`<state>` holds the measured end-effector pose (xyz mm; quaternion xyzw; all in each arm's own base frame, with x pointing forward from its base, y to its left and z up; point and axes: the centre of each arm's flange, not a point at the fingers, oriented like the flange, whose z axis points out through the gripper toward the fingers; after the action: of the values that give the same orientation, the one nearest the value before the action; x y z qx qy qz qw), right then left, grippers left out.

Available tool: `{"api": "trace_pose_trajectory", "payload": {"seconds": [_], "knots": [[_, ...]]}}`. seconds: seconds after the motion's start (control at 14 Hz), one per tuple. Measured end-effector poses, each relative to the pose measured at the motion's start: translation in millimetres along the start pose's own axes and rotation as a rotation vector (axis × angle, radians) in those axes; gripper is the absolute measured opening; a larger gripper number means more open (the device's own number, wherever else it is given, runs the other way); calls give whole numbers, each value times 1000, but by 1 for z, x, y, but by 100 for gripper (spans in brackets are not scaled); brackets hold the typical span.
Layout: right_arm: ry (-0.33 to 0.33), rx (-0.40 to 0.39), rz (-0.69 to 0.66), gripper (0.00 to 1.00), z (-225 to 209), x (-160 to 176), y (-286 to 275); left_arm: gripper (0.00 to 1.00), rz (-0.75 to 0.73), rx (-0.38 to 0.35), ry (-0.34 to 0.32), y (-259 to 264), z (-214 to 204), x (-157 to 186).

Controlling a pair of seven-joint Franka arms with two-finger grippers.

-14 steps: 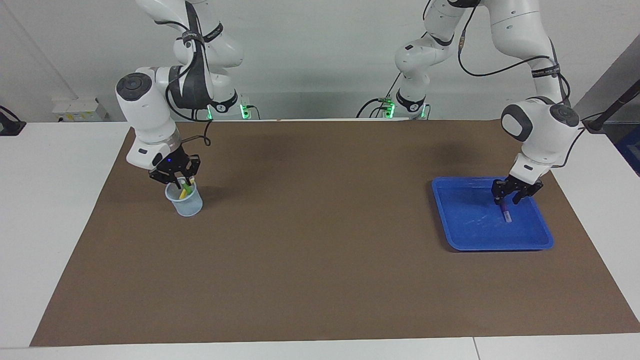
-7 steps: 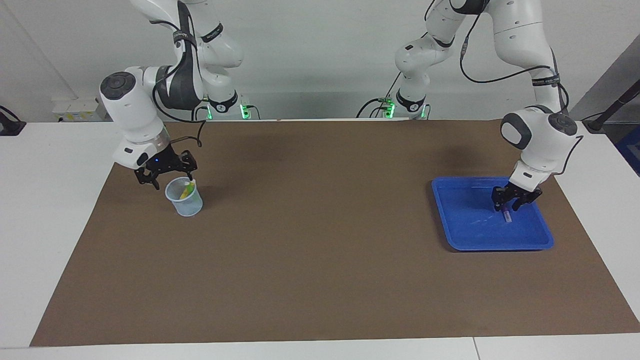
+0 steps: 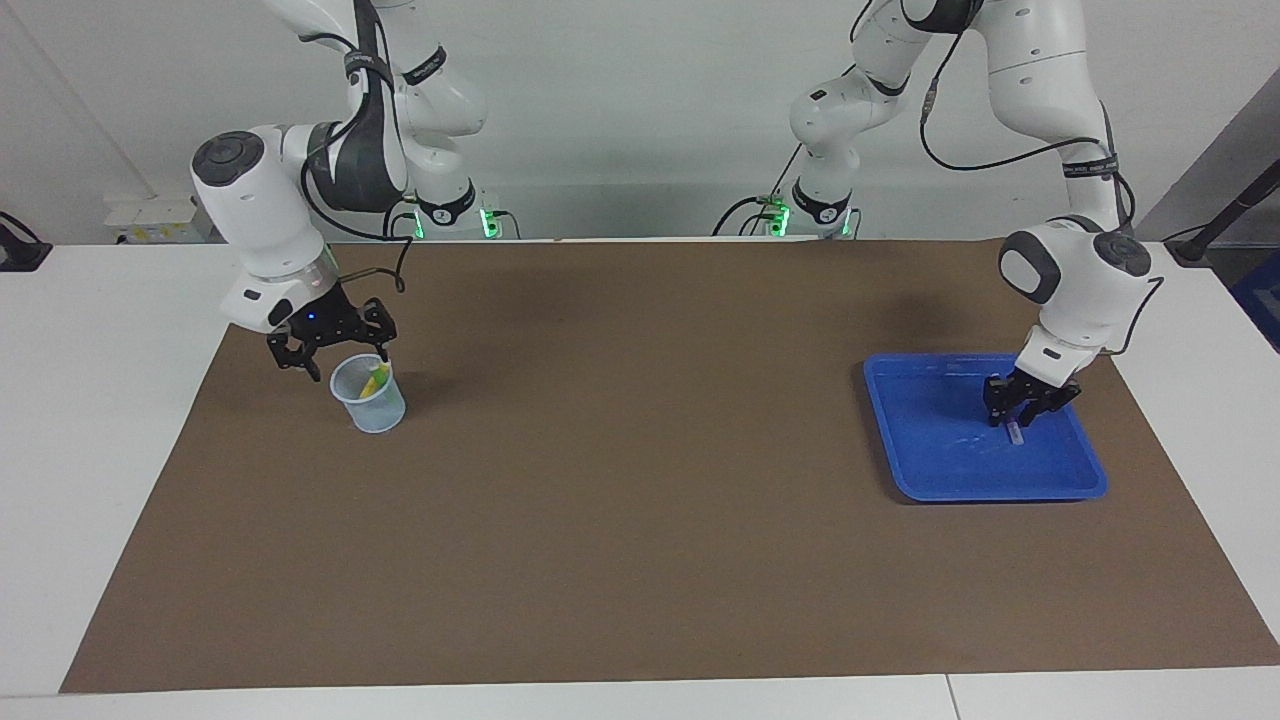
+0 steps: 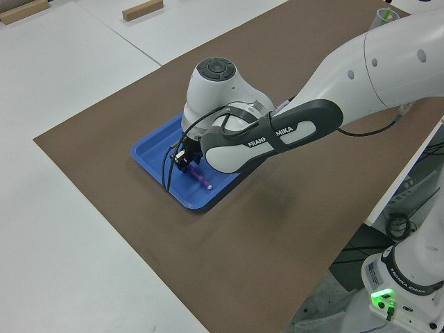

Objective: Transfer and insert pens with both arms
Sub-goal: 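Grasp the purple pen in the tray with the left gripper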

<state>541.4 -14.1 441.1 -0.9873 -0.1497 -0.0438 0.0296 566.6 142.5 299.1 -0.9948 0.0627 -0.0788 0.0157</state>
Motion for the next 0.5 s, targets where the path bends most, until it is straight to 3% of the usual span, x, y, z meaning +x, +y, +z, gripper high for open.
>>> {"api": "trace_pose_trajectory", "payload": {"seconds": [0.07,0.5], "knots": [[6,19,15,100,-2,2,-4,19,2,0,0,1,0,0],[-2,44,165,100,-2,18,-56,17,-3,-1,-1,1,0,0]]}}
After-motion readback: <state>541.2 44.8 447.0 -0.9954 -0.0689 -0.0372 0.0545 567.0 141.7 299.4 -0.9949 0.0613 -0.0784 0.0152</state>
